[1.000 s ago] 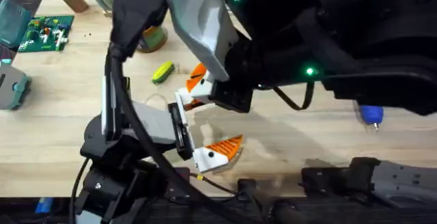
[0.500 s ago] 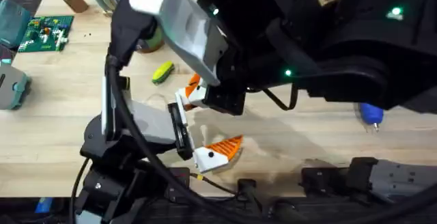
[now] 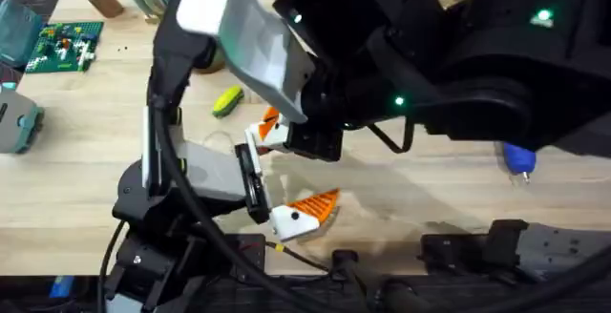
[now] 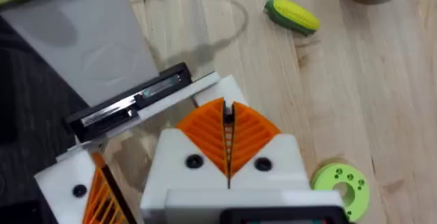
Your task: Pick up the gripper from the table and insert it into the empty holder that is missing its gripper. Then pick up a screw, insert it into the mounting hole, and use the screwdriver to tighten it. Finally, clean up the table by picking up the vegetable and placing it into the bucket.
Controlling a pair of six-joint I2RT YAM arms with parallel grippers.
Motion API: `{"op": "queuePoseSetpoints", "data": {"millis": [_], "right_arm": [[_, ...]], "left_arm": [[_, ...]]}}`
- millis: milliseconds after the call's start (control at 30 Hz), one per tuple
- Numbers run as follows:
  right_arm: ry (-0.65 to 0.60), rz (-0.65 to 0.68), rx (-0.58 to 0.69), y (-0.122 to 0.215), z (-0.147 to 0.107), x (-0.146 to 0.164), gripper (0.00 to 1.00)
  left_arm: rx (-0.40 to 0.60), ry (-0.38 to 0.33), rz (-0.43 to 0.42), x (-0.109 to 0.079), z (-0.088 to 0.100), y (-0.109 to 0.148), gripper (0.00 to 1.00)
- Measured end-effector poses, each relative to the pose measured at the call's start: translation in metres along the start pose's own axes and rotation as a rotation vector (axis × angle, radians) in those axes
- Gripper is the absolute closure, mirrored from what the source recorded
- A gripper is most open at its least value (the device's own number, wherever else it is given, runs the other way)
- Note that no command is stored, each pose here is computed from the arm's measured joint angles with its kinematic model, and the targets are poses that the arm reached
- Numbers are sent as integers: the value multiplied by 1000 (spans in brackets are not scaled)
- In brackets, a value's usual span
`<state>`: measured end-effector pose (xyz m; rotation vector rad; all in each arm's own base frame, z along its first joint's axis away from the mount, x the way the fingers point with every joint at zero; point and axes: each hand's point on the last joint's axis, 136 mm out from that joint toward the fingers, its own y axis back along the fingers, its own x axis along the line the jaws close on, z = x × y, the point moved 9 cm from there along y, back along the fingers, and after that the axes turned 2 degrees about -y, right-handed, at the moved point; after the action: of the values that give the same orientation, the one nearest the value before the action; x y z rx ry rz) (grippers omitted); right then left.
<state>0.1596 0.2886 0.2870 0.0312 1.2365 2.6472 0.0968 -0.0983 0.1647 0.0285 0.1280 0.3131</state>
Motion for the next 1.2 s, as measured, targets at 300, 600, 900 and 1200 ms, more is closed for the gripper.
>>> {"op": "queuePoseSetpoints", "data": {"millis": [300, 600, 900, 1200], "right_arm": [[10, 3, -5, -3, 2, -1, 996], [13, 6, -3, -8, 4, -2, 996], [13, -18, 35, -14, 0, -3, 996], [13, -18, 36, -14, 0, -3, 996]], "left_arm": [[1, 2, -3, 0, 0, 0, 8], [3, 12, -14, -1, 0, 0, 8], [3, 7, -19, -2, 0, 0, 8], [3, 7, -19, -2, 0, 0, 8]]}}
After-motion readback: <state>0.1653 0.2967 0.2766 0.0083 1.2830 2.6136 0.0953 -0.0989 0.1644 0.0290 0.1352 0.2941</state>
